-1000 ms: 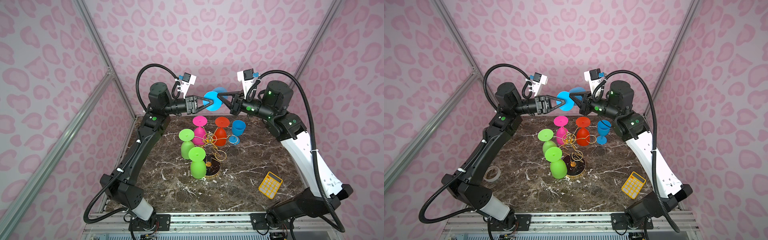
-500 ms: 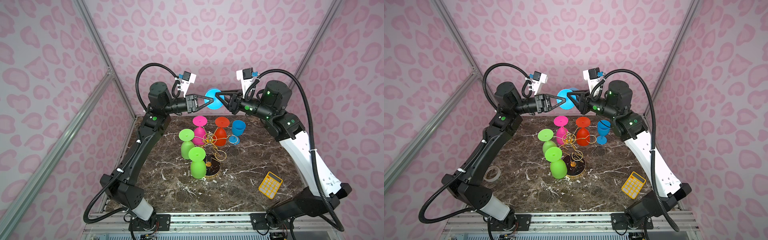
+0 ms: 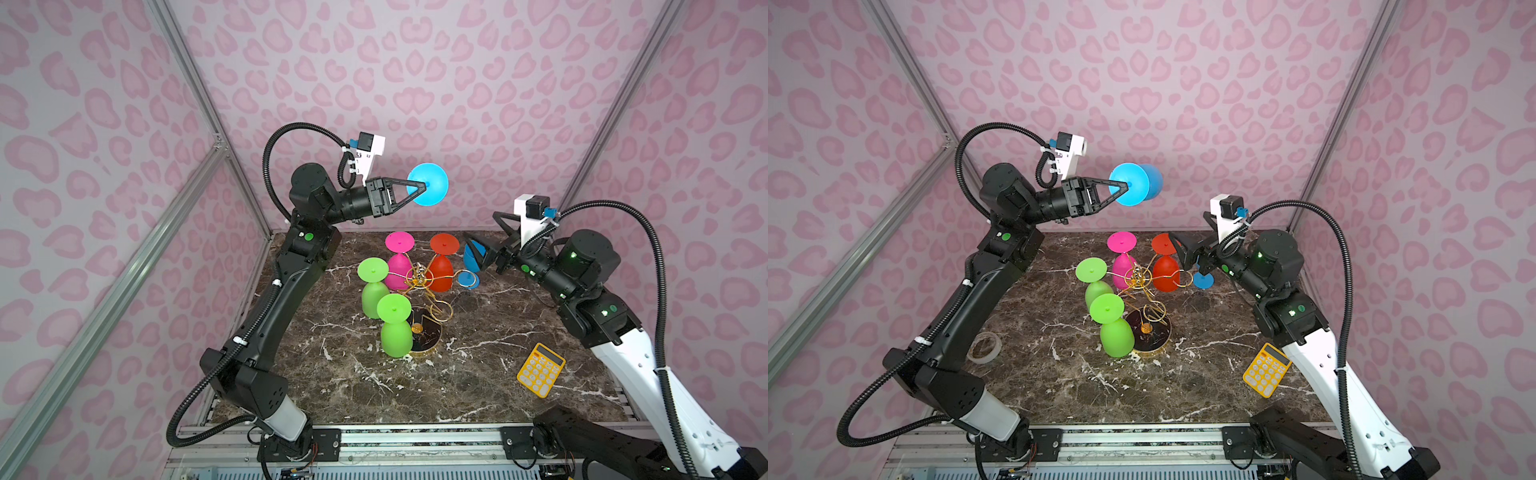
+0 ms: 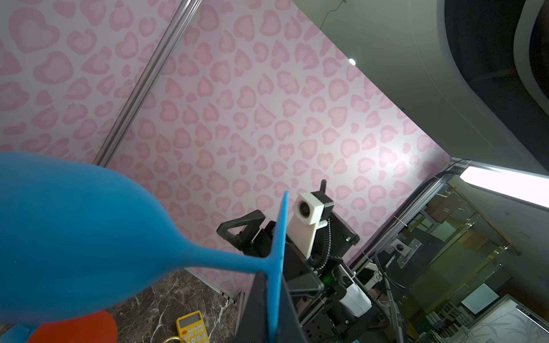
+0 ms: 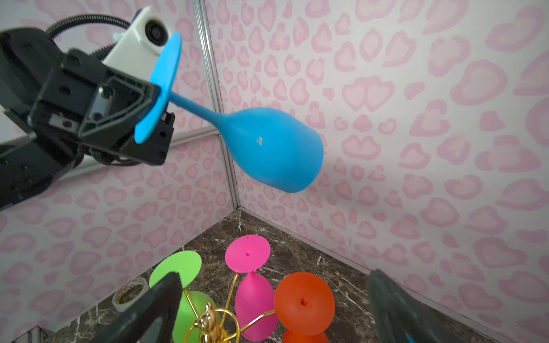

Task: Take the wine glass off the wine glass rack
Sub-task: 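Draw the right gripper back and bring it to the glass bowl, then close the right gripper on the glass bowl while the left gripper holds the base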

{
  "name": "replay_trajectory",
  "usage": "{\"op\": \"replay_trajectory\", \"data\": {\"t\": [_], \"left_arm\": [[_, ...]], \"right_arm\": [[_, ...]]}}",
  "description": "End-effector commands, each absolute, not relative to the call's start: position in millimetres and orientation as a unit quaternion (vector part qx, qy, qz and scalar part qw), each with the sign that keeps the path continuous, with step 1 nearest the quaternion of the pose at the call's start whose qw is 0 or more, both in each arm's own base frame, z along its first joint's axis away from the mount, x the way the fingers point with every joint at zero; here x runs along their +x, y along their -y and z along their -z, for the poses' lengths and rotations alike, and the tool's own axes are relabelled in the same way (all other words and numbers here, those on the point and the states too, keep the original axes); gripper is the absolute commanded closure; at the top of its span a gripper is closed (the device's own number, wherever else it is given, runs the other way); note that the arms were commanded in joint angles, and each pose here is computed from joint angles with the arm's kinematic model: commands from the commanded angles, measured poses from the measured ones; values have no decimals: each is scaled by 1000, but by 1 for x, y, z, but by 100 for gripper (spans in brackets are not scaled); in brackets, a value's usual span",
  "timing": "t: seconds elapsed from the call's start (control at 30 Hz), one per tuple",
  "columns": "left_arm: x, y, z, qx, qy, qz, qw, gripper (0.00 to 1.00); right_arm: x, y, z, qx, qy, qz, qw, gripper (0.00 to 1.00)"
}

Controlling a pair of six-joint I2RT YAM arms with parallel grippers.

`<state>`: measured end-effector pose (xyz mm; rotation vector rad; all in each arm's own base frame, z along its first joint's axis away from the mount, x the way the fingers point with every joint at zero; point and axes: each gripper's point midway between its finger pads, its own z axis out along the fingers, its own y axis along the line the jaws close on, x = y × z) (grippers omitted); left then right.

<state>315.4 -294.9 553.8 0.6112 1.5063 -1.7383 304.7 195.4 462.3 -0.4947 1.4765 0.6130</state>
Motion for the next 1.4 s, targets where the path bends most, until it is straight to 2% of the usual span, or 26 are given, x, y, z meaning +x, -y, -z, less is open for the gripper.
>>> {"op": "replay_trajectory", "data": {"t": [0.0, 0.43, 0.63, 1.37], "left_arm": [[304, 289, -576, 245, -560, 690, 388, 96], [312, 289, -572, 222, -568, 690, 390, 96], [311, 288, -574, 221, -566, 689, 394, 96], [302, 282, -578, 213, -563, 693, 397, 96]], "right_arm": [[313, -196, -486, -246, -590, -228, 734, 2], [351, -235, -502, -304, -514, -223, 771, 2], [369, -260, -501, -336, -501, -231, 764, 2], [407, -310, -509, -355, -485, -231, 765, 4]]}}
